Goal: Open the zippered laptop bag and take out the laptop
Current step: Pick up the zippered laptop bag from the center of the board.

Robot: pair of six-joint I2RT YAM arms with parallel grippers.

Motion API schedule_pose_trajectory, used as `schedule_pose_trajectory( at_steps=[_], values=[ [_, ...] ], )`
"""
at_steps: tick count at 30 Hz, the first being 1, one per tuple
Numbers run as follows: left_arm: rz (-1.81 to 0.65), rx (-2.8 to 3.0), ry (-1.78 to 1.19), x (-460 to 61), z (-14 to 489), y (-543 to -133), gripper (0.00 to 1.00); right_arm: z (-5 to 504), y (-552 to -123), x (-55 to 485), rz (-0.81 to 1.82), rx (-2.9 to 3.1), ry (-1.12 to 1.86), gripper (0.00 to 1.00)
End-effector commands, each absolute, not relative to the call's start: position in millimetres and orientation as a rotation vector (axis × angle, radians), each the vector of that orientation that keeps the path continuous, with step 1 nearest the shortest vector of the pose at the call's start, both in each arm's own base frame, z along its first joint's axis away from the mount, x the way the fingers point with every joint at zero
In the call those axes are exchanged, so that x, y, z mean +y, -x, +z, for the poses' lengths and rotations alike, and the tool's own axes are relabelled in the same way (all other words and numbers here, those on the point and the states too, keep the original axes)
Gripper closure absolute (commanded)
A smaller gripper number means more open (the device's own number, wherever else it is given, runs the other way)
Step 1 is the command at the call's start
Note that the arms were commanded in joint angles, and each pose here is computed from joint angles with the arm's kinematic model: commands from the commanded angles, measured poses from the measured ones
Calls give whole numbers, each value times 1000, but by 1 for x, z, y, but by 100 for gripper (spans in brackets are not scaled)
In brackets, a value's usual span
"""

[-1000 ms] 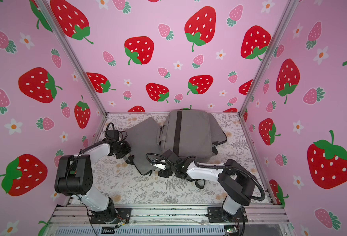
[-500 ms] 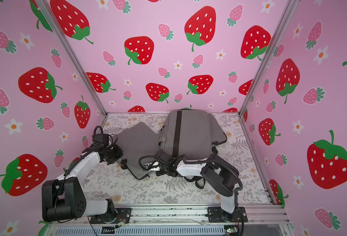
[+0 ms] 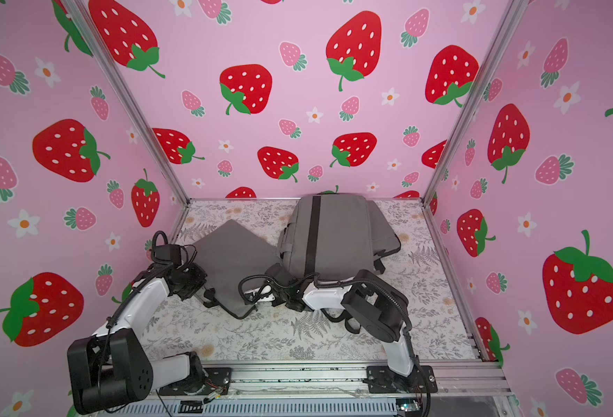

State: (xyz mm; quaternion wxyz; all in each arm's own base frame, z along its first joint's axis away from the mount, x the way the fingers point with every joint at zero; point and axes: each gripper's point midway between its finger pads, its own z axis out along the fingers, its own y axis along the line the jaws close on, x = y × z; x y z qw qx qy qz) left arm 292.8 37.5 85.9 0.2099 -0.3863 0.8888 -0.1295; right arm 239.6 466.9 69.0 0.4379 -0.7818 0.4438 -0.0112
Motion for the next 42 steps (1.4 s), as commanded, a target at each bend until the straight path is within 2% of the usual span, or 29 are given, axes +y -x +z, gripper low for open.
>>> schedule_pose_trajectory(
  at_steps=[1, 8, 16, 19, 29, 36, 42],
  values=[
    [-436, 2483, 1068, 27, 85, -294, 89, 104, -258, 484, 14, 1063, 1852, 79],
    [-485, 2457, 1095, 26, 82, -312, 77, 104, -289, 473, 28, 1094, 1851, 85],
    [-457, 2413, 1042, 29, 106, -312, 42, 109, -290, 467, 158, 1161, 1882, 86],
    [-418, 2402, 990, 26, 123, -301, 35, 110, -290, 466, 175, 1177, 1888, 86],
    [-196, 2493, 514, -23, 151, -265, 22, 114, -299, 463, 207, 1198, 1877, 85],
    [-59, 2562, 282, -44, 145, -249, 19, 118, -320, 457, 144, 1189, 1825, 83],
    [-110, 2460, -339, -91, 164, -245, 21, 120, -327, 454, 207, 1208, 1808, 82]
  ],
)
